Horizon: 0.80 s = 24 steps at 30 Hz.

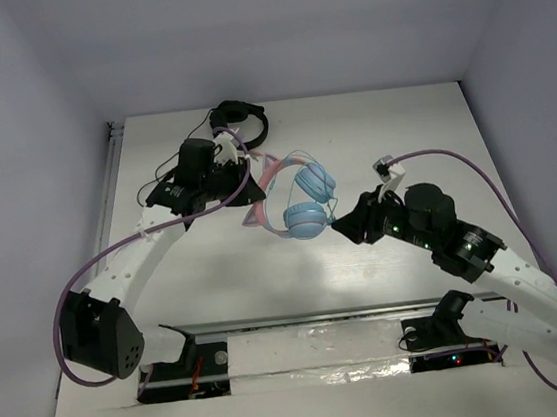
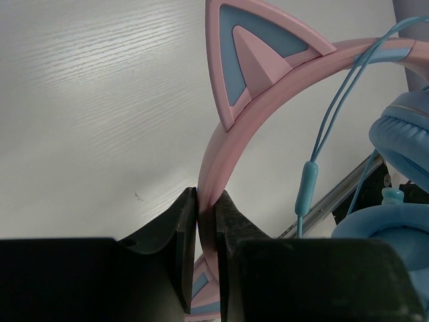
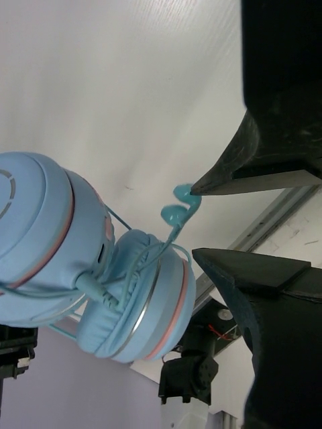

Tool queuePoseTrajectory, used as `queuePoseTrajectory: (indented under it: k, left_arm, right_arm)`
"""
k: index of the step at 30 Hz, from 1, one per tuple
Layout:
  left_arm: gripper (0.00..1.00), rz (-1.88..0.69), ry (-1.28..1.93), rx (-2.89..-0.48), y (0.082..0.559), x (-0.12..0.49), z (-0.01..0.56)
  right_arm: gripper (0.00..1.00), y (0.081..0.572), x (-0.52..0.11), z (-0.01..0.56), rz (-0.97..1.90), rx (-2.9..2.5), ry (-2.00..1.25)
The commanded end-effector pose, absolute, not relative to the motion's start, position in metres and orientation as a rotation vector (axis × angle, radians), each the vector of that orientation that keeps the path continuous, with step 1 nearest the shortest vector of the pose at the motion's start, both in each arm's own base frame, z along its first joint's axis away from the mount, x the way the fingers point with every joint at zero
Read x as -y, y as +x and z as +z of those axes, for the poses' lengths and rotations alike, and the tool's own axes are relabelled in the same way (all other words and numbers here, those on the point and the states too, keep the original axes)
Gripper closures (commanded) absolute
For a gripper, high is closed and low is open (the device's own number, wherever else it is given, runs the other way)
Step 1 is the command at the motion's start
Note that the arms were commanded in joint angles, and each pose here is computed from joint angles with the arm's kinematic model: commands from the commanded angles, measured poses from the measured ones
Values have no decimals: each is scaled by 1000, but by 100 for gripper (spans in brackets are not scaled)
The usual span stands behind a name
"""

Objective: Wrap the headphones

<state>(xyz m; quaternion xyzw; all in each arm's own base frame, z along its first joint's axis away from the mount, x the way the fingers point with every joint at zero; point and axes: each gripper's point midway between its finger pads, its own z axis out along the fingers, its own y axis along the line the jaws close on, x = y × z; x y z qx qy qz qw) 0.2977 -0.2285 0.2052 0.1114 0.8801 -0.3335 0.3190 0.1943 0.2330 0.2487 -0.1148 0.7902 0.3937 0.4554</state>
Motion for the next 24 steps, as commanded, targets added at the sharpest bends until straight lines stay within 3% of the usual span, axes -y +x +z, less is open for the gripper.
queuePoseTrajectory:
  k: [1,12,24]
  left_arm:
    - [100,-971,352,-2166,292,238,259]
    - [100,-988,382,-2168,283,240,261]
    - [100,-987,386,-2165,279,238,262]
  right_arm:
    - [56,196,-239,270,1013,-1842,-297]
    - [55,189,-248,267,1071,-1832,-356]
    - [62,174,-264,269,1195,-1813,-441]
